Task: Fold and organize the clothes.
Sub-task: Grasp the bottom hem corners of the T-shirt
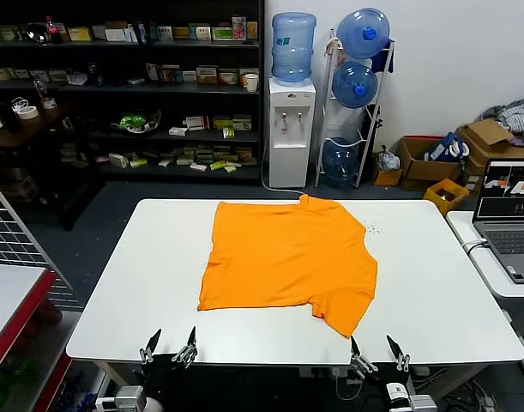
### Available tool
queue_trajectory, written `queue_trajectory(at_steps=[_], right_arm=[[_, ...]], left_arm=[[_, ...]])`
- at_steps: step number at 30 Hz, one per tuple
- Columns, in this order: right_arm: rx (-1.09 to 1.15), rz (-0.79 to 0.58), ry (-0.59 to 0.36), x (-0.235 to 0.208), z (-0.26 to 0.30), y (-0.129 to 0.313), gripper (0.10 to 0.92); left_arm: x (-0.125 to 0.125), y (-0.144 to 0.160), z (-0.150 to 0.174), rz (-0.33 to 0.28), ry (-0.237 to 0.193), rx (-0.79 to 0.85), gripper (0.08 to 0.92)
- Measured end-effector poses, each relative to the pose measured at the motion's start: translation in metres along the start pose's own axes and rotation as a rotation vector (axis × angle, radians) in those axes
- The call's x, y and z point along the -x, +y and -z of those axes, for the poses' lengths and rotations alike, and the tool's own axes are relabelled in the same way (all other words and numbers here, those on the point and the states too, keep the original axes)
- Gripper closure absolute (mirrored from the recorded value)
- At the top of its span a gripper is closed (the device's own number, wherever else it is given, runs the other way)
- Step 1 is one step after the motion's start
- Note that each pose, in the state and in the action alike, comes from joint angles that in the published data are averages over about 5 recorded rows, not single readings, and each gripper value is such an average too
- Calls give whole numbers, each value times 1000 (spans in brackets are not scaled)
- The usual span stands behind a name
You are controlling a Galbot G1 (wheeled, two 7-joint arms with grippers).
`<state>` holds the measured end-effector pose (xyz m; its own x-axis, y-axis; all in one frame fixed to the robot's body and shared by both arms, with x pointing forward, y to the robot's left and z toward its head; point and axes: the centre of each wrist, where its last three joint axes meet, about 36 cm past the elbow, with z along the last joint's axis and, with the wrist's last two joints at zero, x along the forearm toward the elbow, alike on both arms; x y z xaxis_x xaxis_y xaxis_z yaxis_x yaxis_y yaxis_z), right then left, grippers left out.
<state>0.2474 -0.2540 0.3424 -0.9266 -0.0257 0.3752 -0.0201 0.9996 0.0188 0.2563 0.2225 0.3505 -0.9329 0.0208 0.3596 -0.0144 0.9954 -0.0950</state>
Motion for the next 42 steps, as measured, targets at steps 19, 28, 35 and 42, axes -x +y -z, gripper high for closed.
queue_trajectory(at_steps=[19, 28, 35, 42], right_arm=[[12, -8, 35, 60, 4, 12, 200], [29, -9, 68, 84, -3, 23, 211], [28, -12, 82, 89, -7, 24, 373], [29, -19, 84, 89, -9, 25, 572]], left_arm=[[65, -14, 8, -75, 12, -28, 177], [94, -12, -4, -67, 56, 5, 179], [105, -13, -8, -65, 69, 15, 305], [111, -17, -12, -66, 74, 24, 513]])
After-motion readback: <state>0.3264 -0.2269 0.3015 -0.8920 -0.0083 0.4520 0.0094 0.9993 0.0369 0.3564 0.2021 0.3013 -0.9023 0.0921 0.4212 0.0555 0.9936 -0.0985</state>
